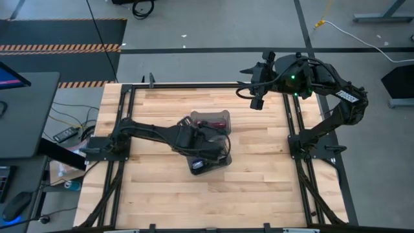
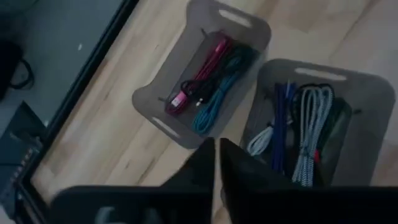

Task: Pick and place USB-C Cables
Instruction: Adjust the bottom black transparent bin

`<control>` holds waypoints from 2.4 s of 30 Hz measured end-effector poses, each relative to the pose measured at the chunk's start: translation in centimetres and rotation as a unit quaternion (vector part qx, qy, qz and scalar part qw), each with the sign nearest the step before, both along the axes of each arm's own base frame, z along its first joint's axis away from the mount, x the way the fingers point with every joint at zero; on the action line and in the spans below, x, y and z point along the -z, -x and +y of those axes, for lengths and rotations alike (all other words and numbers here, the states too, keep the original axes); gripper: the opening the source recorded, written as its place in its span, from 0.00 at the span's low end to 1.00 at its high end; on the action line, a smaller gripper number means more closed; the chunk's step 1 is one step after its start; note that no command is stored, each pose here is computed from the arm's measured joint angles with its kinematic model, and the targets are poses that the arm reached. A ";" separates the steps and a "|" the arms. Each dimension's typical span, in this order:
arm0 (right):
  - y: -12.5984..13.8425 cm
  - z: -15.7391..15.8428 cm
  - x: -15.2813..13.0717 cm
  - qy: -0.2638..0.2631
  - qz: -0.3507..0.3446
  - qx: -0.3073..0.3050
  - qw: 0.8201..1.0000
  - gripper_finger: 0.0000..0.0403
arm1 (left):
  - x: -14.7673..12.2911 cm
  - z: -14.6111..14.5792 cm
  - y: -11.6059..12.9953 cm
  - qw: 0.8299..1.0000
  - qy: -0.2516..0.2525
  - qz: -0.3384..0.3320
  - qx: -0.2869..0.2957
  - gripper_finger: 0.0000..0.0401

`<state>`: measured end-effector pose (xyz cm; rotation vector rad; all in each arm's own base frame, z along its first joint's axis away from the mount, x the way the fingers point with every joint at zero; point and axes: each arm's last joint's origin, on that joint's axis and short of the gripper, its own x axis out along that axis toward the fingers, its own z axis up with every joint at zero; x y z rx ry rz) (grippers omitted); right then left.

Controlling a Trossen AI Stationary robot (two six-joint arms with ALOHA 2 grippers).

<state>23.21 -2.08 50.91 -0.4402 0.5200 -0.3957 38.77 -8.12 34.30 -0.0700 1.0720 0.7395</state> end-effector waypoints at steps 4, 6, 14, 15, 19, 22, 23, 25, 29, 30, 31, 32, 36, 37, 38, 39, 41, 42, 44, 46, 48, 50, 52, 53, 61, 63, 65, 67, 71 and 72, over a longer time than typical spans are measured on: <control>0.0 0.0 0.0 0.009 0.005 -0.004 1.000 0.40 | 0.4 -1.1 0.3 1.000 0.025 0.004 0.004 0.02; 0.0 0.0 0.0 0.013 0.008 -0.006 1.000 0.40 | 1.1 -1.3 0.5 0.999 0.042 0.014 -0.006 0.01; 0.0 0.0 0.0 0.017 0.009 -0.008 1.000 0.40 | 8.8 -1.8 2.5 0.977 0.110 0.169 -0.068 0.01; 0.1 0.0 0.0 0.017 0.009 -0.008 1.000 0.40 | 9.7 -2.0 2.9 0.972 0.118 0.188 -0.077 0.00; 0.1 0.0 0.0 0.014 0.007 -0.007 1.000 0.40 | 11.0 -2.7 5.2 0.958 0.150 0.225 -0.099 0.00; 0.0 0.0 -0.1 0.011 0.003 -0.005 1.000 0.40 | 11.2 -3.6 5.8 0.961 0.167 0.197 -0.098 0.00; 0.0 0.0 -0.1 0.009 -0.001 -0.004 1.000 0.40 | 11.2 -3.9 5.8 0.965 0.173 0.176 -0.092 0.00; 0.0 0.0 -0.2 0.004 -0.008 -0.002 1.000 0.40 | 11.0 -4.2 5.8 0.970 0.179 0.137 -0.089 0.00; 0.0 0.0 -0.3 0.003 -0.016 -0.001 1.000 0.40 | 11.8 -4.4 5.7 0.972 0.180 0.116 -0.095 0.00; -0.1 0.0 -0.4 0.003 -0.019 -0.001 1.000 0.40 | 12.1 -4.4 5.7 0.972 0.182 0.114 -0.094 0.00; -0.1 0.0 -0.4 0.003 -0.022 -0.001 1.000 0.40 | 12.5 -4.4 5.7 0.972 0.185 0.112 -0.092 0.00; -0.1 0.0 -0.5 0.003 -0.025 -0.001 1.000 0.40 | 13.0 -4.4 5.6 0.972 0.189 0.109 -0.092 0.00; -0.1 0.0 -0.5 0.003 -0.028 -0.001 1.000 0.40 | 14.4 -4.3 5.6 0.971 0.198 0.097 -0.092 0.00; -0.1 0.0 -0.5 0.003 -0.027 -0.001 1.000 0.40 | 14.7 -4.2 5.6 0.971 0.198 0.097 -0.094 0.00; -0.1 0.0 -0.5 0.003 -0.028 0.000 1.000 0.40 | 14.9 -4.0 5.6 0.971 0.198 0.097 -0.097 0.00; -0.1 0.0 -0.5 0.003 -0.028 -0.001 1.000 0.40 | 15.1 -3.8 5.6 0.970 0.199 0.096 -0.100 0.00; -0.1 0.0 -0.5 0.002 -0.028 0.000 1.000 0.40 | 15.3 -3.3 5.4 0.970 0.199 0.094 -0.105 0.00; -0.1 0.0 -0.5 0.001 -0.028 0.000 1.000 0.40 | 15.3 -3.0 5.4 0.970 0.196 0.094 -0.107 0.00; -0.1 0.0 -0.5 0.001 -0.028 0.000 1.000 0.40 | 15.3 -2.5 5.1 0.972 0.187 0.086 -0.110 0.00; -0.1 0.0 -0.5 0.001 -0.028 0.000 1.000 0.40 | 15.3 -1.9 4.8 0.975 0.176 0.073 -0.116 0.00; -0.1 0.0 -0.5 0.001 -0.028 0.000 1.000 0.40 | 15.3 -1.1 4.5 0.975 0.172 0.066 -0.124 0.00; -0.1 0.0 -0.5 0.001 -0.027 0.000 1.000 0.40 | 15.3 -0.6 4.1 0.976 0.174 0.056 -0.119 0.00; -0.1 0.0 -0.5 0.003 -0.027 -0.001 1.000 0.40 | 15.3 -0.2 3.6 0.977 0.178 0.040 -0.108 0.00; -0.1 0.0 -0.5 0.003 -0.026 -0.001 1.000 0.40 | 15.2 0.0 3.4 0.978 0.176 0.033 -0.103 0.00; -0.1 0.0 -0.4 0.004 -0.019 -0.002 1.000 0.40 | 15.2 2.2 2.5 0.980 0.169 0.011 -0.105 0.00; 0.0 0.0 -0.4 0.004 -0.017 -0.002 1.000 0.40 | 15.2 2.6 2.4 0.980 0.167 0.013 -0.104 0.00; -0.1 0.0 -0.3 0.004 -0.016 -0.002 1.000 0.40 | 15.2 2.9 2.4 0.981 0.166 0.016 -0.102 0.00; 0.0 0.0 -0.3 0.006 -0.014 -0.002 1.000 0.40 | 15.2 3.1 2.4 0.981 0.165 0.018 -0.104 0.00; 0.0 0.0 -0.3 0.015 -0.009 -0.004 1.000 0.40 | 13.7 3.0 2.8 0.982 0.165 0.000 -0.091 0.00; 0.0 0.0 -0.3 0.016 -0.009 -0.005 1.000 0.40 | 12.8 3.0 3.1 0.983 0.161 -0.012 -0.088 0.00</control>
